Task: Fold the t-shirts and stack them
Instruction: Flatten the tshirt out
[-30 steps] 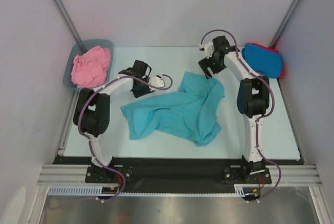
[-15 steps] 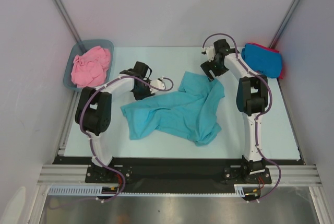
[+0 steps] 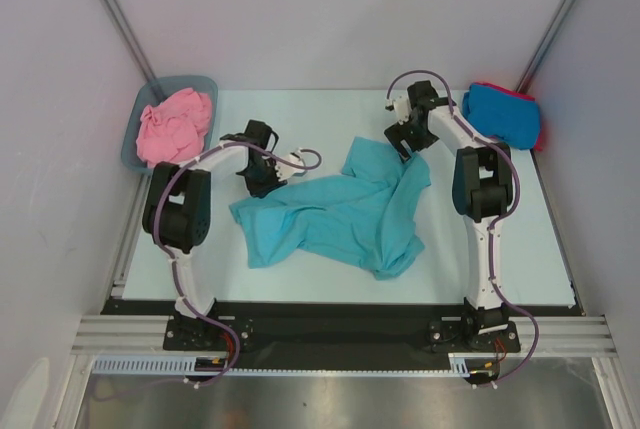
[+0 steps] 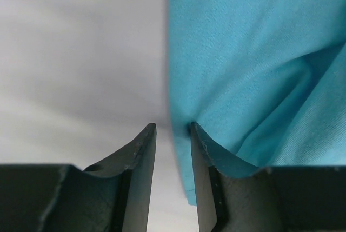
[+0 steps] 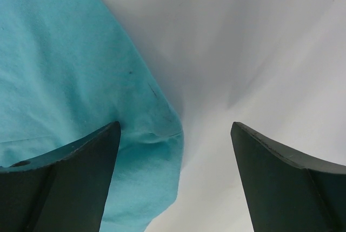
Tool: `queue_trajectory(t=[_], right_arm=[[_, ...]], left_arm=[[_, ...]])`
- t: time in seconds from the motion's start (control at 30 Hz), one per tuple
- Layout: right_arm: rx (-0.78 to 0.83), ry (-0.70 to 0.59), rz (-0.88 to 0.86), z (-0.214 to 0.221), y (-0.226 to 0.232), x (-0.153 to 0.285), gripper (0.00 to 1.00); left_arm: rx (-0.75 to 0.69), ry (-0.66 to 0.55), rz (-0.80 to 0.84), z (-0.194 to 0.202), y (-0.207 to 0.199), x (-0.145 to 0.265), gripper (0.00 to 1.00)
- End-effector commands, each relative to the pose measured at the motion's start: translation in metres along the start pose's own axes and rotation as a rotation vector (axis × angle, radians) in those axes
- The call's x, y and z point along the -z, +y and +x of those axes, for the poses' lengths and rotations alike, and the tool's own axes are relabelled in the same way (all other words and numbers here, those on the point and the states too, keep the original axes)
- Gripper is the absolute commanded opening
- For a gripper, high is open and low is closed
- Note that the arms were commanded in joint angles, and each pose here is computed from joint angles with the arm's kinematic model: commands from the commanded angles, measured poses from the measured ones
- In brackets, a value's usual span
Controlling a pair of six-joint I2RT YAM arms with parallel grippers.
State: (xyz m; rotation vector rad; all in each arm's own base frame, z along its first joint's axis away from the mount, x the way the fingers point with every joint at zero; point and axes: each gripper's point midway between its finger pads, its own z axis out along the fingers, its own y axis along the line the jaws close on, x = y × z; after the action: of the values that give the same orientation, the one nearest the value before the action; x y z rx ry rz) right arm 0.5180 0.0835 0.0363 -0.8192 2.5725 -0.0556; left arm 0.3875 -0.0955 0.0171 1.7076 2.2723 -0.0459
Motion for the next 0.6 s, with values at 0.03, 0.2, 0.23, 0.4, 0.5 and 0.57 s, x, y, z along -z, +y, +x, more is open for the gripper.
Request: queue_trajectory(t=[0.03, 0.2, 0.23, 0.4, 0.5, 0.57], right_arm=[[0.022, -0.060, 0.068, -0.018, -0.013, 0.025, 0.89], [0.029, -0.047, 0.074, -0.016, -0.011, 0.019, 0.87], [0.031, -0.046, 0.077, -0.015, -0.012, 0.019, 0.87], [0.037, -0.039, 0.085, -0.014, -0.011, 0.017, 0.86], [0.043, -0.032, 0.084, -0.013, -0.009, 0.016, 0.84], [0.047, -0.029, 0.077, -0.012, -0.005, 0.013, 0.77]], left_arm=[[0.035, 0.070, 0.070, 0.032, -0.015, -0.011, 0.36], [0.053, 0.081, 0.130, 0.036, -0.021, -0.016, 0.07], [0.060, 0.089, 0.148, 0.038, -0.023, -0.019, 0.01], [0.094, 0.067, 0.149, 0.032, -0.015, -0.020, 0.00], [0.118, 0.078, 0.057, 0.032, 0.005, -0.021, 0.00], [0.138, 0.109, -0.023, 0.035, 0.021, -0.018, 0.00]])
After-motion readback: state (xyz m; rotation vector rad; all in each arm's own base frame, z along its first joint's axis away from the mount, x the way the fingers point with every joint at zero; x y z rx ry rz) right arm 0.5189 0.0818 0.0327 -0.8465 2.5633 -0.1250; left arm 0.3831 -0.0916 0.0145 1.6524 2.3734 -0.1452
